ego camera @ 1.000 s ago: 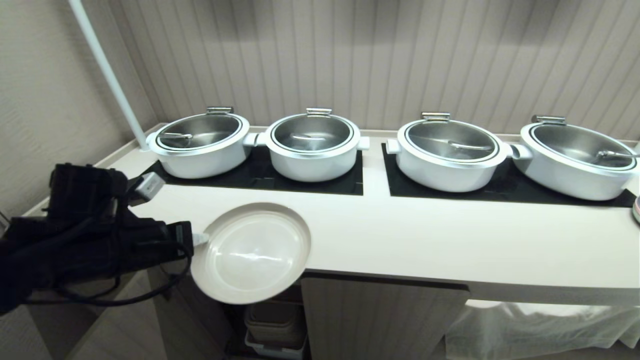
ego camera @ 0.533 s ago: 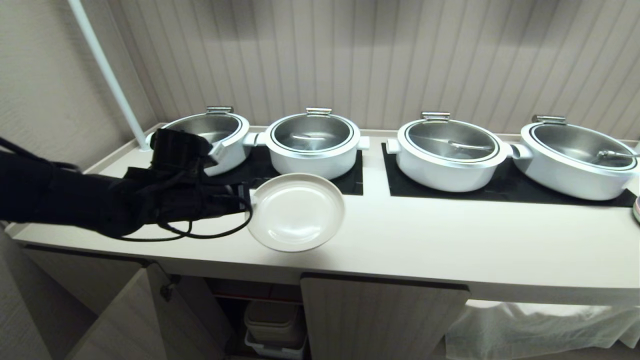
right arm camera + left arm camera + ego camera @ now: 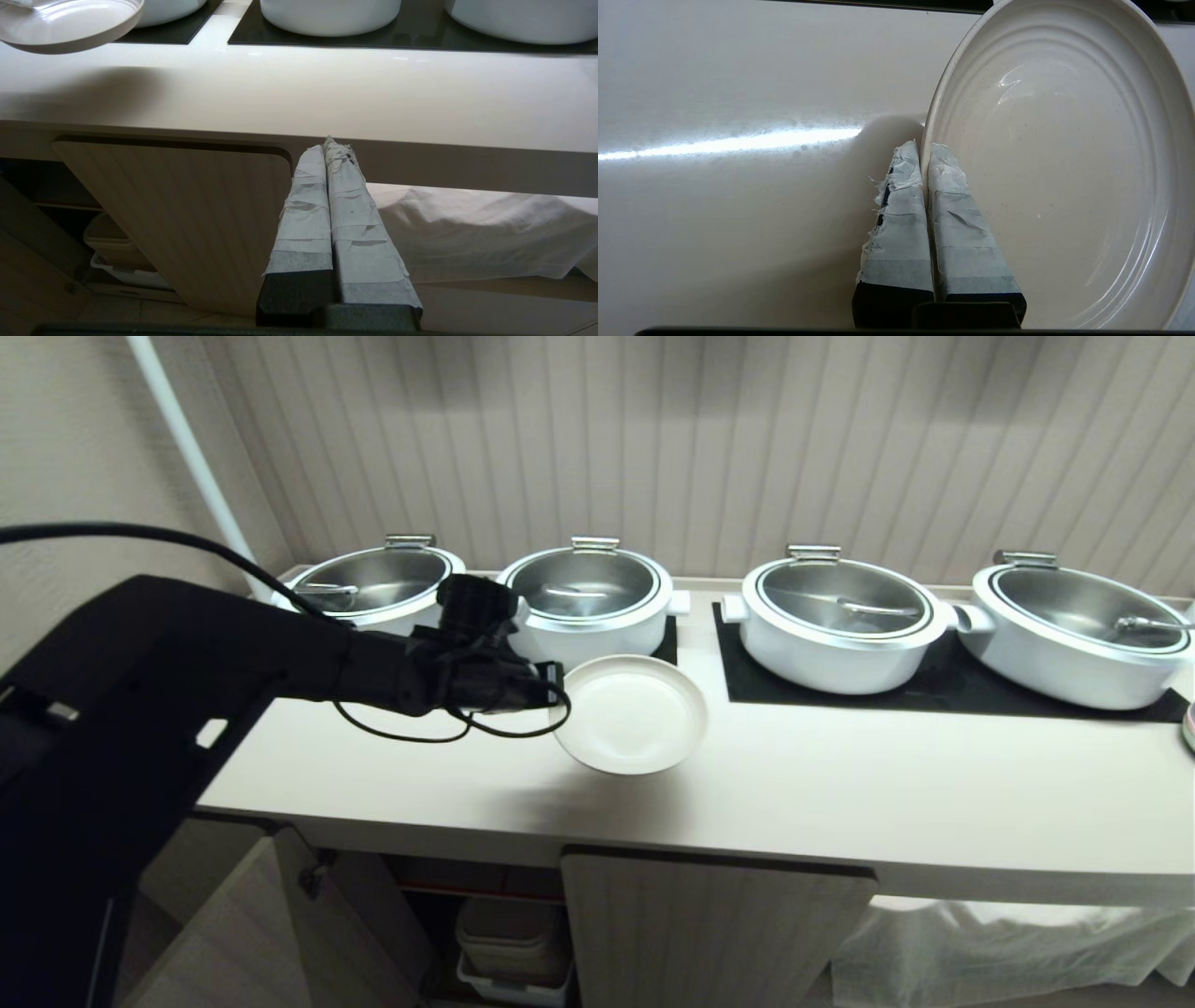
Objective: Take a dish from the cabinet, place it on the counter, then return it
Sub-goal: Place it on the table
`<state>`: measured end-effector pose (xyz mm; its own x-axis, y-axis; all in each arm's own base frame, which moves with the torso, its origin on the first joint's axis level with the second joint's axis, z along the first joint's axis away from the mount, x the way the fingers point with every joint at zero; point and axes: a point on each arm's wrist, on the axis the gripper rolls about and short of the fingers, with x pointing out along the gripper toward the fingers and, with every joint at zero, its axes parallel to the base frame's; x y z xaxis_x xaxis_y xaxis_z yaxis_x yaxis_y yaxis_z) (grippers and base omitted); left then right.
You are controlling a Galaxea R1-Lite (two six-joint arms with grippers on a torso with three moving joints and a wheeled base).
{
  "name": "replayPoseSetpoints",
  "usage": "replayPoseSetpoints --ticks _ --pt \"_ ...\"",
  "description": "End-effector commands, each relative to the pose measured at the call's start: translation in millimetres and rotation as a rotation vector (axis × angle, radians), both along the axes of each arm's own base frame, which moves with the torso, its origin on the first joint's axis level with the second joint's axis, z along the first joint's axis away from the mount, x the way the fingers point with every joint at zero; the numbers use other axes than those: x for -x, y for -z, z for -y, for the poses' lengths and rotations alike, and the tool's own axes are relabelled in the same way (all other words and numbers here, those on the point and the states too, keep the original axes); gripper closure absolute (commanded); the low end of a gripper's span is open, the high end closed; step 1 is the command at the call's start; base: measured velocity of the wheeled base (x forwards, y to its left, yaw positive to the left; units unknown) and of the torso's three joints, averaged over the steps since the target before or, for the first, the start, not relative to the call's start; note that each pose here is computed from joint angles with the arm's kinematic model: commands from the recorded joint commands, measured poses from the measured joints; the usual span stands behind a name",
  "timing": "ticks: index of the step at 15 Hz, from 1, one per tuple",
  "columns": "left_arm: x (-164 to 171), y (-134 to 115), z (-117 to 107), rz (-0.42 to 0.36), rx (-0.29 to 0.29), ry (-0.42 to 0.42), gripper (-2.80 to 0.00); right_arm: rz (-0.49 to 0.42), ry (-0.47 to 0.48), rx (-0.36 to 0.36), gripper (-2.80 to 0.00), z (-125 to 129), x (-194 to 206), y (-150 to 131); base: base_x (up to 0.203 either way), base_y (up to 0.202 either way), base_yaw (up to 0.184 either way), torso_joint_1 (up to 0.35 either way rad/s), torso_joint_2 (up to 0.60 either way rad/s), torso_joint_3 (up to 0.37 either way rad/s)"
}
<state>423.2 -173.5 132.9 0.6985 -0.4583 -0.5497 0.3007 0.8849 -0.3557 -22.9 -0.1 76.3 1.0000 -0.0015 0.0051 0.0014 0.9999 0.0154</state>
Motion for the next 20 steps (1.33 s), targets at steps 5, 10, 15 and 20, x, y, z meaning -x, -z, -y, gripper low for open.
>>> replayPoseSetpoints --ticks 5,10,15,20 --pt "-26.6 28.7 40.8 -0.08 -0.006 0.037 0.0 0.0 0.0 0.0 0.0 0.0 0.0 -0.1 0.0 0.0 0.0 0.0 0.0 0.0" --pt "-15.4 45.1 70.3 -0.161 0.012 0.024 0.0 0.001 0.0 0.0 0.0 0.0 0.0 0.0 0.0 0.0 0.0 0.0 0.0 0.0" --pt "-11.4 60.3 82.7 -0.184 -0.011 0.021 0.0 -0.001 0.0 0.0 0.0 0.0 -0.1 0.1 0.0 0.0 0.0 0.0 0.0 0.0" --pt "-13.2 72.5 84.7 -0.191 -0.037 -0.001 0.0 0.0 0.0 -0.001 0.0 0.0 0.0 -0.1 0.0 0.0 0.0 0.0 0.0 0.0"
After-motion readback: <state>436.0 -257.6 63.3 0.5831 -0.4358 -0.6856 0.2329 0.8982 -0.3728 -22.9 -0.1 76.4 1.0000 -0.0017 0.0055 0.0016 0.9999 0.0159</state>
